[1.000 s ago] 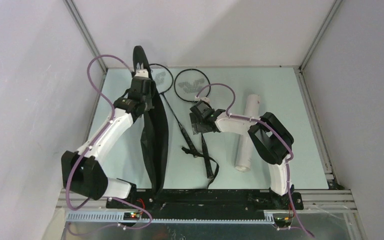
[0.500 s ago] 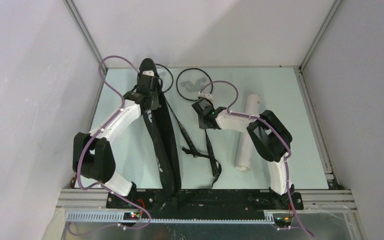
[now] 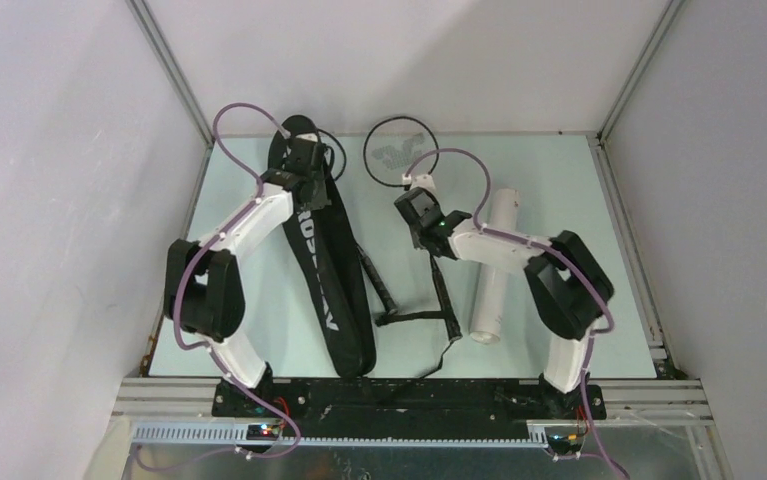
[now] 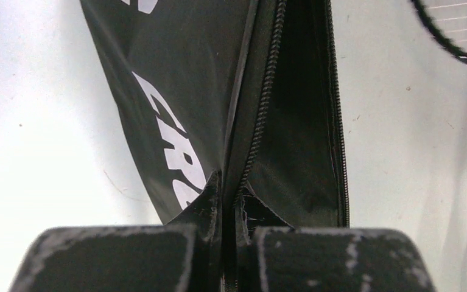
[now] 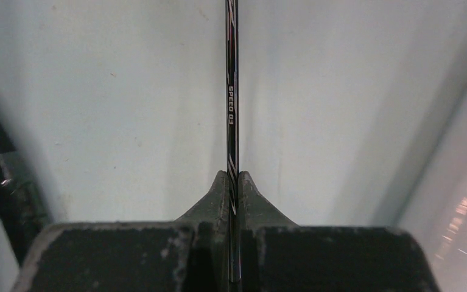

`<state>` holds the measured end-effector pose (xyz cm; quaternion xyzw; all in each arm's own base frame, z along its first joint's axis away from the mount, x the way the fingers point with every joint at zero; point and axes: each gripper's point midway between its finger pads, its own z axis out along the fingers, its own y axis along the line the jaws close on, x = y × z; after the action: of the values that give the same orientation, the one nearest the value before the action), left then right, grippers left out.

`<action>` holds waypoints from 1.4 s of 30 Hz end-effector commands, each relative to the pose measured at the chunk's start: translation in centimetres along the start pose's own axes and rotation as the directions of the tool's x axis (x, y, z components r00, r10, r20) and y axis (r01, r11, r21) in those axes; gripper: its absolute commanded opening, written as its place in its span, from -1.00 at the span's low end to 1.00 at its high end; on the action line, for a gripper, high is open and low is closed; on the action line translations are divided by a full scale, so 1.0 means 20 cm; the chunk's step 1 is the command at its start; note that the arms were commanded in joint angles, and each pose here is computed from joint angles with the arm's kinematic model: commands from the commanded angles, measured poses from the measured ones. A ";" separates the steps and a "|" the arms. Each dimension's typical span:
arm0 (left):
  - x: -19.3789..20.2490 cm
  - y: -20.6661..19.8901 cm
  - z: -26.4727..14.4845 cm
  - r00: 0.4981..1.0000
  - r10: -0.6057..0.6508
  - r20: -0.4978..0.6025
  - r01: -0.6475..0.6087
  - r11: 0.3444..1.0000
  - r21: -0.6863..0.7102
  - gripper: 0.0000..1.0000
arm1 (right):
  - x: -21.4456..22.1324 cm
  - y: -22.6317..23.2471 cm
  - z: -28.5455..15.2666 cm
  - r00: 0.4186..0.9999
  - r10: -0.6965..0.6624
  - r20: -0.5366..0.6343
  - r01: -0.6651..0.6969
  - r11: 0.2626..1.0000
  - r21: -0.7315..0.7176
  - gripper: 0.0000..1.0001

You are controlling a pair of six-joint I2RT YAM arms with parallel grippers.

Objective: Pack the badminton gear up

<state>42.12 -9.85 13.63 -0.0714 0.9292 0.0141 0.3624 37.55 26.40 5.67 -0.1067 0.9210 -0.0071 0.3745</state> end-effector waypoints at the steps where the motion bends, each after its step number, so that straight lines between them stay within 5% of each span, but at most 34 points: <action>1: -0.12 -0.05 0.02 0.999 -0.031 0.036 0.030 0.999 0.027 -1.00 | -0.30 -0.05 -0.30 0.974 0.019 0.224 -0.018 1.000 -0.006 -1.00; 11: -0.15 -0.10 0.08 0.999 -0.029 0.021 0.028 0.999 0.047 -1.00 | -0.30 -0.04 -0.59 0.949 0.004 0.315 0.017 0.998 -0.065 -1.00; 33: -0.27 -0.04 0.09 0.994 -0.096 0.045 0.094 0.995 0.045 -1.00 | 0.44 0.15 -0.81 0.947 -0.266 0.177 0.292 0.946 -0.140 -1.00; 42: -0.18 -0.15 0.07 0.994 -0.112 -0.008 0.112 0.979 0.168 -1.00 | 0.32 0.50 -0.77 0.897 -0.329 0.297 0.411 0.867 -0.283 -1.00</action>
<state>46.04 -10.13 14.08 -0.0941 0.9290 -0.0252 0.3569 19.15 27.89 8.62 -0.3216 0.8548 0.0211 0.4067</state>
